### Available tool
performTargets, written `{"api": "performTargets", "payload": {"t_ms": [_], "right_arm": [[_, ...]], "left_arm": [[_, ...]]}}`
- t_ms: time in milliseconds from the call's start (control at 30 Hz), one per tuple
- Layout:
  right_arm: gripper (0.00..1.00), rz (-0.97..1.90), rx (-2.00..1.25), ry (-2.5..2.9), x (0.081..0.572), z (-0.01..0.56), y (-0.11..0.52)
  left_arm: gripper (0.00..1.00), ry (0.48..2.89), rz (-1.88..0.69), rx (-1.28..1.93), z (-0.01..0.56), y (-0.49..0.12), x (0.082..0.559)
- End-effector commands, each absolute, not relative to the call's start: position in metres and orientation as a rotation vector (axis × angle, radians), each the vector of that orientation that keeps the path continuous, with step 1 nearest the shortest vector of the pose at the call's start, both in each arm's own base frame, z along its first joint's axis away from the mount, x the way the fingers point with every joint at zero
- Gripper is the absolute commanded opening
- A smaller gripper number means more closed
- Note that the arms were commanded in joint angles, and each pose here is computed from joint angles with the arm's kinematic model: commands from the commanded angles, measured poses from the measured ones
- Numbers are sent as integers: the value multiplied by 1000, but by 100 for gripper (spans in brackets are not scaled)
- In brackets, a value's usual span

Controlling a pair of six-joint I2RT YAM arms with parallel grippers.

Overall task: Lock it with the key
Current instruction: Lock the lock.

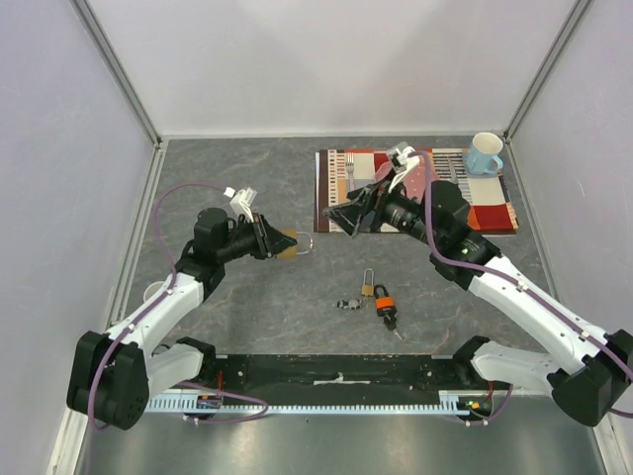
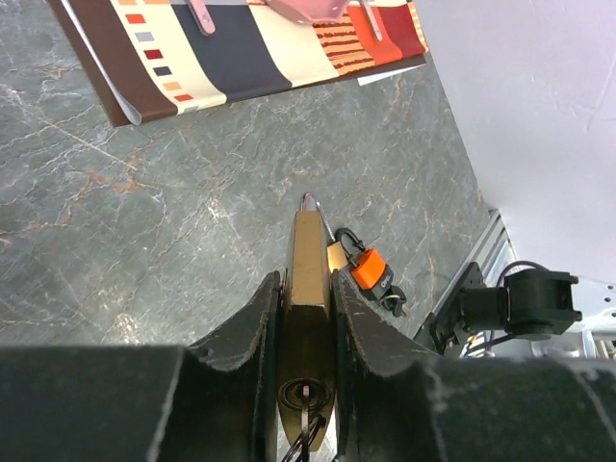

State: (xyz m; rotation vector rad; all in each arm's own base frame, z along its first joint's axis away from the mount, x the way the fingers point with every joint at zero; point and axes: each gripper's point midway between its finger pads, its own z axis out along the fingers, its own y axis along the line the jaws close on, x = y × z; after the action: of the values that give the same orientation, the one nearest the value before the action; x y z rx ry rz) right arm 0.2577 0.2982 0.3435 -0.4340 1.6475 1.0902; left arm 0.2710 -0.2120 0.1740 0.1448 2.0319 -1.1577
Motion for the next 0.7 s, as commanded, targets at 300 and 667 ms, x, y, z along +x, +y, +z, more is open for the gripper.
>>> {"api": "performTargets", "payload": {"t_ms": [300, 667], "right_arm": [[98, 1303, -298, 1691, 267, 310, 279], [98, 1543, -185, 1620, 265, 298, 293]], "left_arm": [[2, 1755, -1349, 225, 242, -219, 249], [2, 1524, -1515, 231, 290, -222, 229]]}}
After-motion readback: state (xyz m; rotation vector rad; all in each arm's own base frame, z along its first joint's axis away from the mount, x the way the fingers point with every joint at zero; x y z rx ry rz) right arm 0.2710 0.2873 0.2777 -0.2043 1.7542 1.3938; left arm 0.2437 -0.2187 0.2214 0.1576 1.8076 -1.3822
